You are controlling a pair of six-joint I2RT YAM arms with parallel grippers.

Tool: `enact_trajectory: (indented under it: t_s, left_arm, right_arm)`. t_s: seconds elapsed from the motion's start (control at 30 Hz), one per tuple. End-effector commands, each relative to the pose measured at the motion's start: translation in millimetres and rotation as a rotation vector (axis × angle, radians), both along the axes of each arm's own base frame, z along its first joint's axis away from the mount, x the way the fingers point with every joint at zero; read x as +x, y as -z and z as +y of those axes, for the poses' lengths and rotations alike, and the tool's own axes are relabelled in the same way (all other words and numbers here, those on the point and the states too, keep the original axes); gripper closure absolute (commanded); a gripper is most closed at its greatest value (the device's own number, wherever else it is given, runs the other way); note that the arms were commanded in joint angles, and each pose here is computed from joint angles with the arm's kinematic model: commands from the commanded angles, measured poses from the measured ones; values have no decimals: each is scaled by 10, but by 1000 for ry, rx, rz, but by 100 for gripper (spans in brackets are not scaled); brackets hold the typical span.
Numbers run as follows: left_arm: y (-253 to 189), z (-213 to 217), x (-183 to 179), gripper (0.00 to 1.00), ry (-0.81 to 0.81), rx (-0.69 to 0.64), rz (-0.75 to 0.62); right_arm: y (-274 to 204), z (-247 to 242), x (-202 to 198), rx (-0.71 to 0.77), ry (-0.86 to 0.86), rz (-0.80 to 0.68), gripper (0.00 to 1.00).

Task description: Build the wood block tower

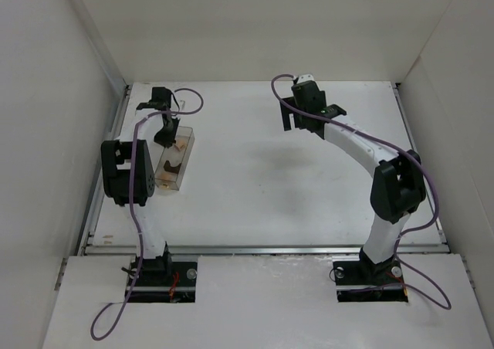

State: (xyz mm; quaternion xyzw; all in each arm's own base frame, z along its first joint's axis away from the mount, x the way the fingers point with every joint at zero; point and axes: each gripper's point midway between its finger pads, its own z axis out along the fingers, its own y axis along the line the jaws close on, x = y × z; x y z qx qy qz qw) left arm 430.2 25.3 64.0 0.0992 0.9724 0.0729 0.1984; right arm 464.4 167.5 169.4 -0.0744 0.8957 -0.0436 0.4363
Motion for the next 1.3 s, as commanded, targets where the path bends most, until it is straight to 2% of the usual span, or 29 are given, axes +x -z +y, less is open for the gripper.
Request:
enact_trajectory:
  t_s: [0.0,0.07,0.1,0.23,0.27,0.33,0.37,0.43,0.47,0.5,0.57,0.6,0.7,0.73,0.77,0.8,0.83,0.9,0.93,1.0,1.03,1.2,1.27]
  left_arm:
    - [30,42,-17,91,-32,11,1]
    - [74,42,-22,93,-31,11,12]
    - [75,42,-22,99,-31,11,12]
    - [35,143,18,100,-77,61,10]
    - [-81,132,114,100,-86,88,-27]
    - [-257,188,236,100,-115,254,-97]
    - [-441,184,254,100,-113,422,-144]
    - [-639,151,285,100,-86,619,-216]
    - [-809,88,453,100,-106,686,-345]
    - [-830,133,320,100,-32,859,-293]
    - [-975,-106,412,100,1,927,-386]
    - [-877,-197,422,100,42,978,-348]
    - [-694,-337,425,100,93,994,-282]
    - [-611,-367,464,100,105,979,-267]
    - [-548,-463,458,94,109,949,-274]
    - [-505,-536,400,71,147,941,-239]
    - [-477,-550,381,57,153,918,-224]
    - [-425,-773,390,38,204,815,-218]
    - [-358,-834,289,25,216,772,-175]
    - [-420,-1047,289,8,252,639,-179]
    - [-380,-1070,208,0,276,609,-131]
    - [-747,-1266,178,0,279,357,-196]
    - [-795,-1294,187,0,284,201,-205]
  right_arm:
    - [-287,-46,37,4,27,-86,1]
    - [-287,-46,37,4,27,-86,1]
    - [-287,-46,37,4,27,-86,1]
    - [-291,-61,39,-1,34,-88,1]
    - [-295,-77,41,-7,42,-91,1]
    - [-295,-34,27,-6,32,-91,1]
    - [-295,-34,27,-6,32,-91,1]
    - [-295,-34,27,-6,32,-91,1]
    - [-298,-49,29,-11,39,-94,1]
    - [-298,-7,14,-11,30,-94,1]
    - [-258,-31,-1,-21,37,-87,1]
    - [-305,-50,-5,-22,45,-98,1]
    - [-211,-69,-41,-33,44,-78,1]
    - [-207,-98,-65,-40,51,-78,1]
    - [-207,-98,-65,-40,51,-78,1]
    - [-157,-67,-100,-46,41,-67,1]
    - [-162,-80,-124,-46,41,-67,1]
    - [-166,-96,-122,-51,48,-70,1]
    - [-123,-106,-140,-56,48,-61,1]
    - [-123,-106,-140,-56,48,-61,1]
    - [-123,-106,-140,-56,48,-61,1]
    - [-59,-27,-132,-57,30,-48,1]
    - [-59,11,-147,-64,15,-47,1]
